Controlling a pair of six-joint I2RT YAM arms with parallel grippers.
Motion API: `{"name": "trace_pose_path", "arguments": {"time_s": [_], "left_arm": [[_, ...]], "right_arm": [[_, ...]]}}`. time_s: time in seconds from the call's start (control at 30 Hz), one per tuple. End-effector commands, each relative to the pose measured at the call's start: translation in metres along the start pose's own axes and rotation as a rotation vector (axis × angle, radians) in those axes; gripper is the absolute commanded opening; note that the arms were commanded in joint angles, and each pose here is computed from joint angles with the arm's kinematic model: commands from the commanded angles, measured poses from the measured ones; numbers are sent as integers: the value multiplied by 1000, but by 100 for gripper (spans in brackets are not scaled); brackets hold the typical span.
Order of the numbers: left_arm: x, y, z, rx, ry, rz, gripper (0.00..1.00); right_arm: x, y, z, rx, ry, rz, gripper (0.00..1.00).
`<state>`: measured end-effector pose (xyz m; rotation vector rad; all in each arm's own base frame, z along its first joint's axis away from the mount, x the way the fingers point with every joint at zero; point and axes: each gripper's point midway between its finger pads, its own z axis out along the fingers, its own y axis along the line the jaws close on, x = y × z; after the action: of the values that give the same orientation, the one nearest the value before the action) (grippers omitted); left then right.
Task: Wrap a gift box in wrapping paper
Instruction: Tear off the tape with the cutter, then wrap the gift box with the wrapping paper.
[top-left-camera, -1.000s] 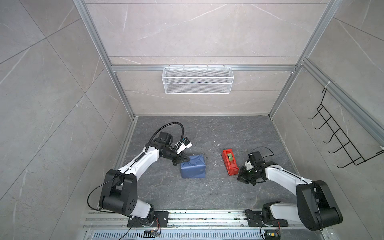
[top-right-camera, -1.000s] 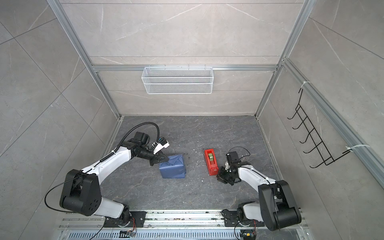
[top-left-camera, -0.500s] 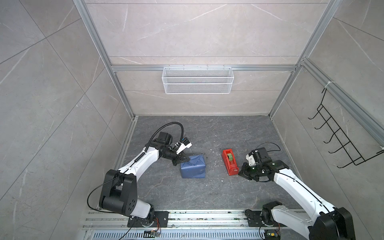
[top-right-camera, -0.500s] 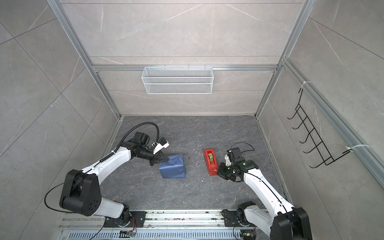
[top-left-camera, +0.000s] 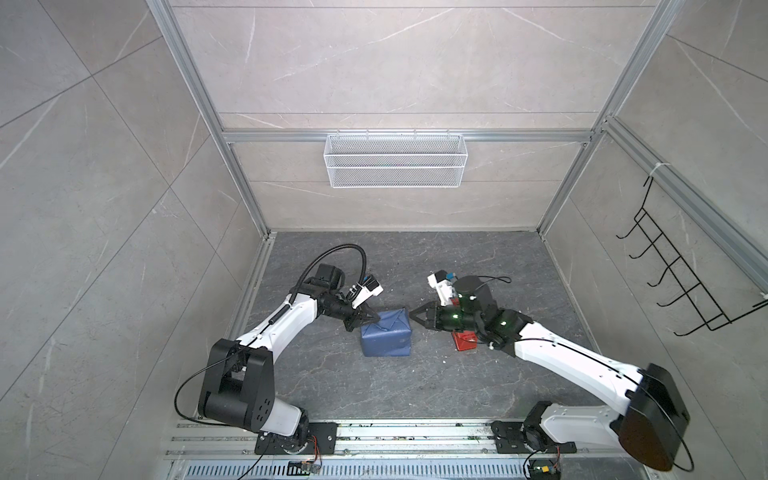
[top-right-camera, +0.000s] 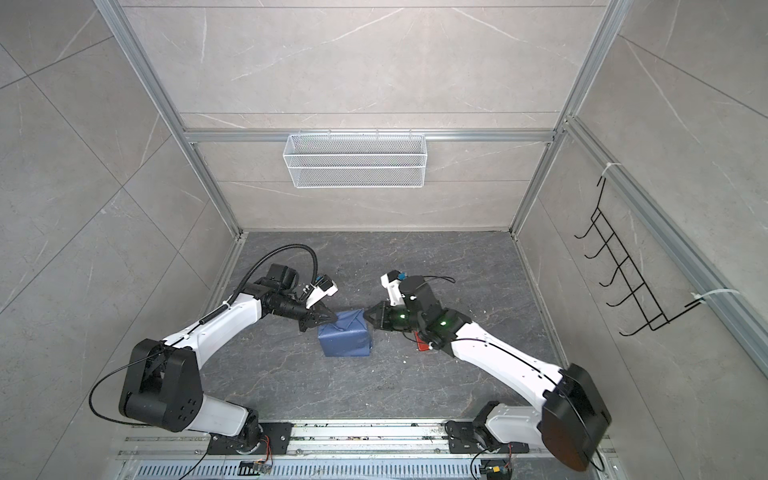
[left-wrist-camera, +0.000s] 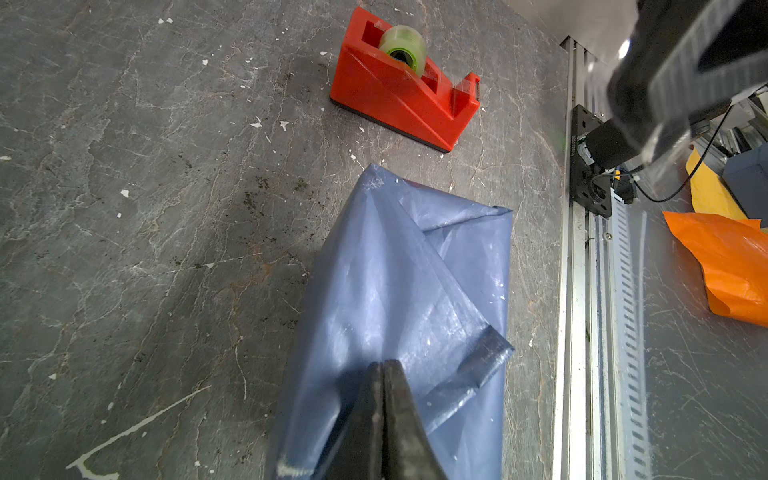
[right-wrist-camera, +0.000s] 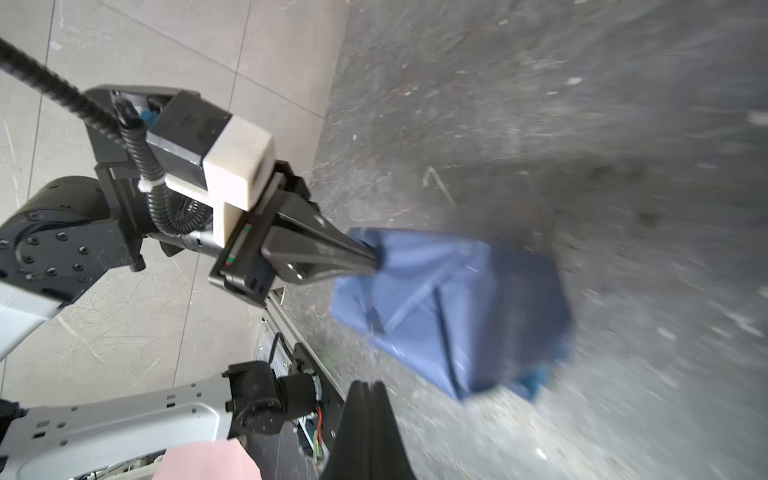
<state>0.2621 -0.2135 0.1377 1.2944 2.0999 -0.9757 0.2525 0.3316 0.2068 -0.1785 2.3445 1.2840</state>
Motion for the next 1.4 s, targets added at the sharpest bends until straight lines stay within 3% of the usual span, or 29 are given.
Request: {"name": "trace_pose_path", "arguments": {"time_s": [0.0, 0.33, 0.73, 1.17, 1.37], "left_arm": [[55, -4, 7, 0, 195, -150, 7], [59, -3, 9, 0, 199, -146, 7], [52, -6, 6, 1, 183, -146, 7], [56, -5, 8, 3, 192, -146, 6], [59, -4, 9, -1, 196, -137, 6]], "right_arm": [[-14, 26, 23, -75, -79, 10, 0], [26, 15, 57, -28, 7, 5, 0], [36, -36, 71, 194, 13, -57, 0], [73, -56, 74, 495, 22, -468, 0], [80, -72, 73, 551, -18, -555, 5]]}}
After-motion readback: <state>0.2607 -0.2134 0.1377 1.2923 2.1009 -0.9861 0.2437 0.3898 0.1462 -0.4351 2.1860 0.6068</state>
